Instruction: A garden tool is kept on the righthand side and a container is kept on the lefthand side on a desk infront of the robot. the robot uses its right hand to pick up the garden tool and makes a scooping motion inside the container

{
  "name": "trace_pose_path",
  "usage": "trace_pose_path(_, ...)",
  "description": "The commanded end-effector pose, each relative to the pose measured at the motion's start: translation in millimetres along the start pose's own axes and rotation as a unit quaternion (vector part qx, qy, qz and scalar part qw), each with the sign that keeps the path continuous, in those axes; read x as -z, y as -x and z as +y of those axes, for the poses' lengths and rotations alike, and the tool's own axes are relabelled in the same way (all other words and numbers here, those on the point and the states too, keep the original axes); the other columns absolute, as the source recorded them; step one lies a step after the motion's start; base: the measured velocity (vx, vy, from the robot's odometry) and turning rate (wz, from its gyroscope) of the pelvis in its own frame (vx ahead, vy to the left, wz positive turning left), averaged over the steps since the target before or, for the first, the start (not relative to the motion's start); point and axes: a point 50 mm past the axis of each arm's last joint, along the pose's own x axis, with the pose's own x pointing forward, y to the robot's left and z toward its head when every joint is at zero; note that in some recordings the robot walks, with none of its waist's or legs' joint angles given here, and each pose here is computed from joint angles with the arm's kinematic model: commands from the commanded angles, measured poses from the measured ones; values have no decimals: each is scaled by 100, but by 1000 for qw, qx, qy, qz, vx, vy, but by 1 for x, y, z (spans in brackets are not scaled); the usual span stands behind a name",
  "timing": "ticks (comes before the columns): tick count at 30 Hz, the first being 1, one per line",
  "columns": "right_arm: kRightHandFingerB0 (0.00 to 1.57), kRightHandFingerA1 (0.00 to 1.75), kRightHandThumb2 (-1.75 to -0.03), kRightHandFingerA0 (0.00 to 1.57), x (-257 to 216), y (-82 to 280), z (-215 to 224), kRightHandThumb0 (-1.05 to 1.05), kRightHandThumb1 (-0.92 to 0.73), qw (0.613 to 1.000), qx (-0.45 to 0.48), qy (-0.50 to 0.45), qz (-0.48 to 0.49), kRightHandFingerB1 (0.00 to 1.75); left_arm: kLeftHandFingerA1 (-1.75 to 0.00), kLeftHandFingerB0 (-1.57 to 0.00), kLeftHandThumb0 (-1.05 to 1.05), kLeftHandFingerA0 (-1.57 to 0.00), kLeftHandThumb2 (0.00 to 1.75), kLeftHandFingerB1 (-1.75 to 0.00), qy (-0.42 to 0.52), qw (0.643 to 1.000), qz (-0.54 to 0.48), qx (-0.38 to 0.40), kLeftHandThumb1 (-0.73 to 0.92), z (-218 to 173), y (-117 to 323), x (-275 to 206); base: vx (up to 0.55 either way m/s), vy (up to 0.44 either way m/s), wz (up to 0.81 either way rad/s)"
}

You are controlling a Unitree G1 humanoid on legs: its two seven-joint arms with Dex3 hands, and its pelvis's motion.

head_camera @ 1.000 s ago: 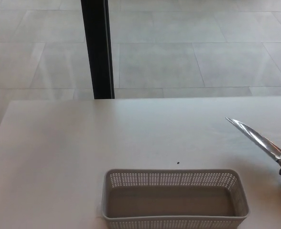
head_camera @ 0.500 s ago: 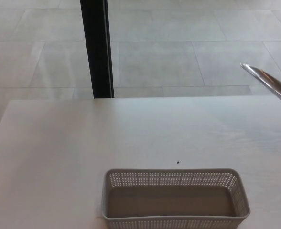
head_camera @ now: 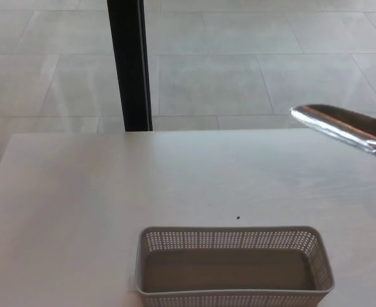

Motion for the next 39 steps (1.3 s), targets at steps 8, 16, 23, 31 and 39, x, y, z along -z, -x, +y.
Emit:
trace_pose_path(8, 58, 175, -78, 81, -33, 1, -25, -21, -59, 961, -65, 105, -246, 164, -69, -63, -50, -68, 59, -49, 4, 1000, -7, -18, 62, 13, 1, -6, 0, 0, 0)
trace_pose_path(16, 65, 175, -86, 84, -27, -11, -50, -12, -46, 950, -32, 168, -261, 161, -73, -65, -51, -69, 59, -52, 4, 1000, -10, -19, 62, 14, 1, -11, 0, 0, 0)
trace_pose_path(23, 66, 175, -80, 85, -26, -23, -61, -14, -47, 940, -18, 194, -280, 155, -70, -63, -51, -67, 59, -49, -7, 1000, -12, -16, 63, 14, 1, -11, 0, 0, 0)
trace_pose_path(31, 74, 164, -72, 91, -40, -39, -60, -21, -59, 931, -70, 209, -291, 130, -70, -61, -50, -67, 59, -50, 11, 1000, -11, -16, 62, 12, 1, -8, 0, 0, 0)
trace_pose_path(39, 86, 174, -65, 87, -53, -39, -47, -23, -56, 927, -109, 205, -294, 111, -71, -64, -49, -69, 59, -50, 6, 1000, -11, -15, 62, 11, 0, -10, 0, 0, 0)
